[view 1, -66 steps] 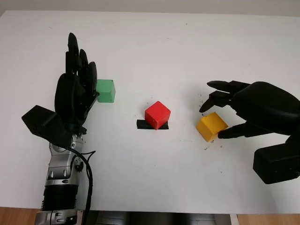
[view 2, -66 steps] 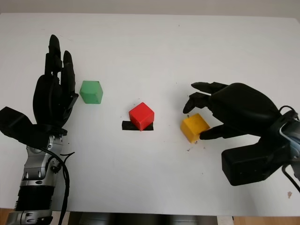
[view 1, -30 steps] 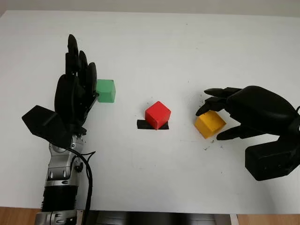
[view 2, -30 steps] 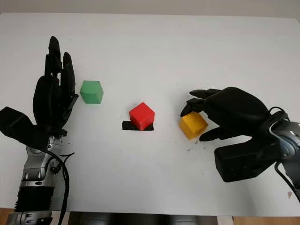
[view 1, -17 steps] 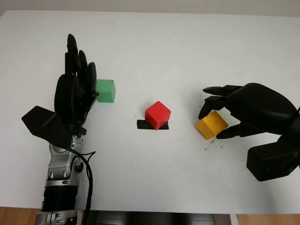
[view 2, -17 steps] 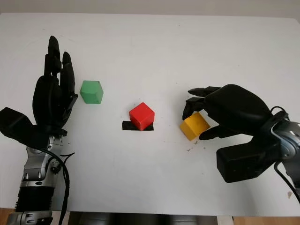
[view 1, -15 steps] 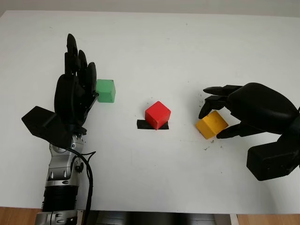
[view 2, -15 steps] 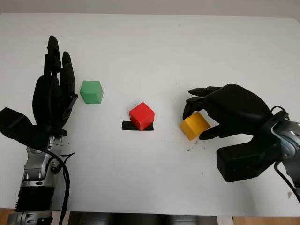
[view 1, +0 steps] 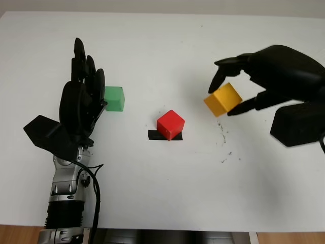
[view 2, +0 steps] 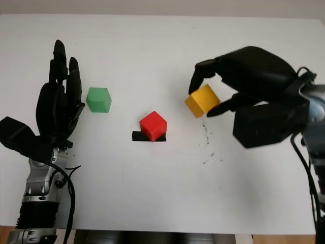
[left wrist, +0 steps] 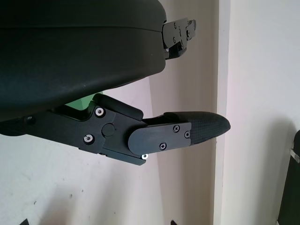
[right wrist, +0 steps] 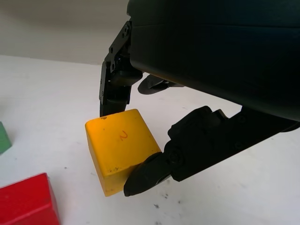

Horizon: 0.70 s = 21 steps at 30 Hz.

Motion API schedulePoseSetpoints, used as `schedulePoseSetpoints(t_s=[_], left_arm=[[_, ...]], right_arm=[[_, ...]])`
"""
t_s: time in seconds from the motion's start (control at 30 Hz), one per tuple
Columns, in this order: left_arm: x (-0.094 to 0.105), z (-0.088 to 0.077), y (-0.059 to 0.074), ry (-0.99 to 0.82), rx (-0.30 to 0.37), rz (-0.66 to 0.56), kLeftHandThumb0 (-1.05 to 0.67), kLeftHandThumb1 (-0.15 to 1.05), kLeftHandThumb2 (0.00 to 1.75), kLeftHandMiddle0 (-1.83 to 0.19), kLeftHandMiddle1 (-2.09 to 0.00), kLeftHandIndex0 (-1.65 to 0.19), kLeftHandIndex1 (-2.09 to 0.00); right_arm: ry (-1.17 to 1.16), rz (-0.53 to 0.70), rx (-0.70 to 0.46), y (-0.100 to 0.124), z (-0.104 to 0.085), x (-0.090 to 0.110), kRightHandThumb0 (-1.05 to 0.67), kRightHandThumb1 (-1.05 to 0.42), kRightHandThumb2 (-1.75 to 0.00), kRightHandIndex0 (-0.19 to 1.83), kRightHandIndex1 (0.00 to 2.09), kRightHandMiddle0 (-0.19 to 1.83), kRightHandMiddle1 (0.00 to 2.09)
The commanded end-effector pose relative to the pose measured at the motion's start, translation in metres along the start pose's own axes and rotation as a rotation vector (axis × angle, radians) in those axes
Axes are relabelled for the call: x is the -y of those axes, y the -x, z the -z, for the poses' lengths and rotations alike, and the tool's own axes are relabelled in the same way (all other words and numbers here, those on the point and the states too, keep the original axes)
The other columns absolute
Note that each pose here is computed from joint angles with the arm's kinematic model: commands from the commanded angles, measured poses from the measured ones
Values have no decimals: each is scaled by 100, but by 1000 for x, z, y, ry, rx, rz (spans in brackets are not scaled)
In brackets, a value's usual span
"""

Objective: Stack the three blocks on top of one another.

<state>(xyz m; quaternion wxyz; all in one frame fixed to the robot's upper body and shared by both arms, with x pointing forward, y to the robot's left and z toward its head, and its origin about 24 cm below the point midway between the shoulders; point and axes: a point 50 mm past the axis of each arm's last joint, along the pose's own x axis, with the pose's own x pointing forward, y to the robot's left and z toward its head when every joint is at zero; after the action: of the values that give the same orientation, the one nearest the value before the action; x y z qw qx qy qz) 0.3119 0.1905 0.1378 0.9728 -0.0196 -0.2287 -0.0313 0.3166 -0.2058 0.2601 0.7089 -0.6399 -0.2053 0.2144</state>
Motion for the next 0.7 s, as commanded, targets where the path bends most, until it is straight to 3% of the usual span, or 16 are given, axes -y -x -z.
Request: schedulePoseSetpoints(t_s=[0.0,0.2,0.67], left_arm=[[-1,-4,-4,5,28,-2,-68,105,51,19,0,19,0],[0,-4,-5,3,32,0,-69,105,51,19,0,19,0],[1,-4,-5,4,33,-4,-70,105,50,19,0,19,0]], right_arm=[[-19,2,21,-9,-5,10,-32,-85,-6,45,6,64,110],[-88,-82,77,-32,-14,13,-36,-90,-6,40,4,51,129],[-172,-257,164,-62,-33,-4,-45,-92,-6,37,4,45,141]])
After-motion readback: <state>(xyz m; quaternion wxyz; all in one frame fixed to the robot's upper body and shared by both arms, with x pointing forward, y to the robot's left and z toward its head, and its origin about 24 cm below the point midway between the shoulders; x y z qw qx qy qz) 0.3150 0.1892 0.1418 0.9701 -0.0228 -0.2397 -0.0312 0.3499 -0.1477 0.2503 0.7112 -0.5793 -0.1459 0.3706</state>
